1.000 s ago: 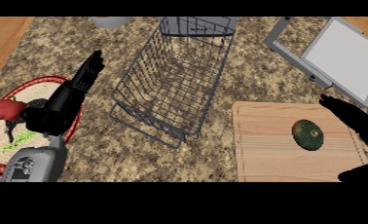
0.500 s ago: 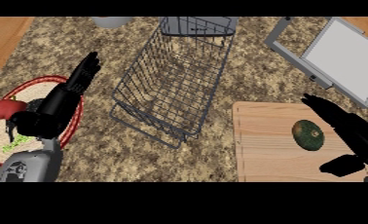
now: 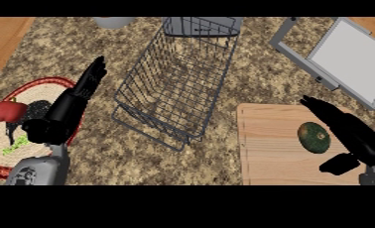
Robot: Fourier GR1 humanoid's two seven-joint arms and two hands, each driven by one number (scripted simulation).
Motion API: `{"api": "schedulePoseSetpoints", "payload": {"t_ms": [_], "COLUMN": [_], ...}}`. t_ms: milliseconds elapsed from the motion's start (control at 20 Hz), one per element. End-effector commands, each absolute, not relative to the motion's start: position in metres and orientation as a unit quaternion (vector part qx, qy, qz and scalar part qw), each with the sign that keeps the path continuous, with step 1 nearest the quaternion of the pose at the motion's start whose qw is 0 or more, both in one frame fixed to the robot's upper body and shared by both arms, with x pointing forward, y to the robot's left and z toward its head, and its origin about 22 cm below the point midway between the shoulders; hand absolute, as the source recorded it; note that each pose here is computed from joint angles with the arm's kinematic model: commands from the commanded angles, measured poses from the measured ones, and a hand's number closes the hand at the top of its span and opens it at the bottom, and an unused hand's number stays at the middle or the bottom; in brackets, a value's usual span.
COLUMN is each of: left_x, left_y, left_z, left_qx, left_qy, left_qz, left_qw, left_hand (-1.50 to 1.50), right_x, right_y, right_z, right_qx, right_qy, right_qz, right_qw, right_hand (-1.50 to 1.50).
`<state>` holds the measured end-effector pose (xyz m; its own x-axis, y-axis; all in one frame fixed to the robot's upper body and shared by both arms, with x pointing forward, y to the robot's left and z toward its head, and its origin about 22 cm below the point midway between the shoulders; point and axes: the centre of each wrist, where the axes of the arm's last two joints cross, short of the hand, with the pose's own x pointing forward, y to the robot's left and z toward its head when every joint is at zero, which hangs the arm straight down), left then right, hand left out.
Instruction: Pick the squash from the cutting board and place it in the basket
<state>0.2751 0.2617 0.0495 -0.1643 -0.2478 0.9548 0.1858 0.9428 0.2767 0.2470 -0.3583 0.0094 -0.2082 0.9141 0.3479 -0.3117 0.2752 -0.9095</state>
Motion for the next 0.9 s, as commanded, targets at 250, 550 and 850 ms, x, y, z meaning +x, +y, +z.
{"api": "schedulePoseSetpoints", "payload": {"t_ms": [250, 550, 850], "left_x": [0.262, 0.274, 0.272], "left_y": [0.257, 0.265, 0.265], "left_z": [0.076, 0.063, 0.044], "left_qx": [0.023, 0.024, 0.018], "left_qy": [-0.744, -0.743, -0.737], "left_qz": [-0.168, -0.155, -0.167], "left_qw": [0.646, 0.651, 0.654], "left_hand": [0.00, 0.00, 0.00], "right_x": [0.240, 0.255, 0.253], "right_y": [-0.376, -0.339, -0.345], "right_z": [-0.011, -0.018, -0.021], "right_qx": [-0.236, -0.233, -0.257], "right_qy": [-0.534, -0.522, -0.524], "right_qz": [0.565, 0.602, 0.637], "right_qw": [0.583, 0.557, 0.504], "right_hand": [-1.50, 1.50, 1.50]}}
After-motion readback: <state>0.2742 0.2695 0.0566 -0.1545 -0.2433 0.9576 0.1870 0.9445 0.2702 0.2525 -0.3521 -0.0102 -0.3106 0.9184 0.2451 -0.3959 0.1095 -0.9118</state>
